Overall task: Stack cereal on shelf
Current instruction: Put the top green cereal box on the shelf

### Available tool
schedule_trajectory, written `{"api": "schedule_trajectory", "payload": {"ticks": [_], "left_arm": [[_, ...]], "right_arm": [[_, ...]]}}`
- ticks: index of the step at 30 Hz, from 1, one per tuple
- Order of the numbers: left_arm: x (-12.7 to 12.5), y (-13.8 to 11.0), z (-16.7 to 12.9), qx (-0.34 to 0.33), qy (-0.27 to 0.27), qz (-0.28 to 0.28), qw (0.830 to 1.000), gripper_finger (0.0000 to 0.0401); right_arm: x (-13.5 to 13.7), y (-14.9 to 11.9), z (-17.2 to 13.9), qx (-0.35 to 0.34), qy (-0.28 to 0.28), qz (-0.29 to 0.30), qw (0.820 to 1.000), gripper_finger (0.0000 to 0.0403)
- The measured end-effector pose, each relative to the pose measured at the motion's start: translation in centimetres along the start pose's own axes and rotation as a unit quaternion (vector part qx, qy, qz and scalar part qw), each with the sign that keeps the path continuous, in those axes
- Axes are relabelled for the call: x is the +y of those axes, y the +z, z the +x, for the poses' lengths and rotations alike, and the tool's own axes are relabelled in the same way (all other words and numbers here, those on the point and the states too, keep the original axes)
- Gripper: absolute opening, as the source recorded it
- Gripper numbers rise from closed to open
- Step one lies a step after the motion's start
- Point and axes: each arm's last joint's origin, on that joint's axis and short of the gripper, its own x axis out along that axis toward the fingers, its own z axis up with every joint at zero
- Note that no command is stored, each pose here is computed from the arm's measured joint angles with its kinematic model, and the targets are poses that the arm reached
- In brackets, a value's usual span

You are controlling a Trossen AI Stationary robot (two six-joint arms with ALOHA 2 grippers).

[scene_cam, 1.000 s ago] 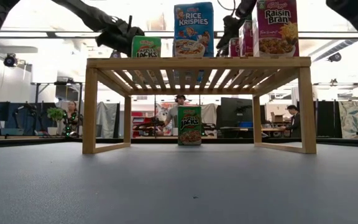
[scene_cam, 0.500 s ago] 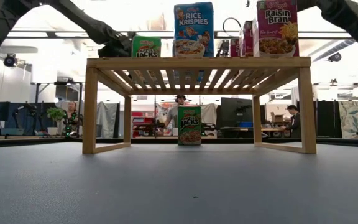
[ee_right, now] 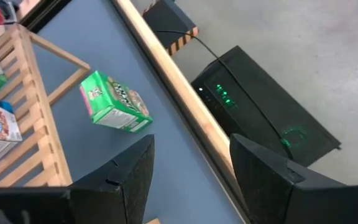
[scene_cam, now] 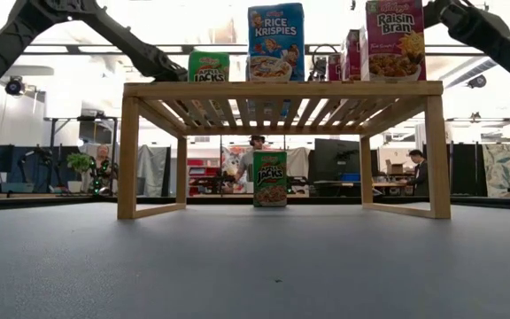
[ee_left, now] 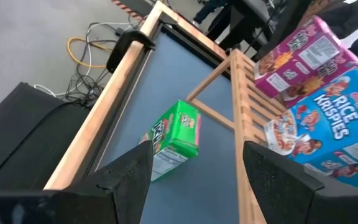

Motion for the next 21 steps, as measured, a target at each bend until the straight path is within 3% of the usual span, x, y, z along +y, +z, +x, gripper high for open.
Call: {"api": "schedule_trajectory", "payload": {"ticks": [11, 14, 21], "left_arm": [[0.9, -0.7, 2.0, 0.017, -0.012, 0.023, 1.0, 0.0232], [0.9, -0.6, 2.0, 0.017, -0.012, 0.02, 1.0, 0.0232], [0.3, 0.1, 1.5, 0.008, -0.008, 0.019, 1.0, 0.0231]], "right_arm": [[-1.7, -2.5, 3.6, 0.035, 0.053, 0.006, 0.998, 0.0198], [-2.2, -3.3, 4.7, 0.017, 0.073, 0.0, 0.997, 0.0198], [-2.3, -5.3, 6.0, -0.05, 0.046, -0.032, 0.997, 0.0198]]}}
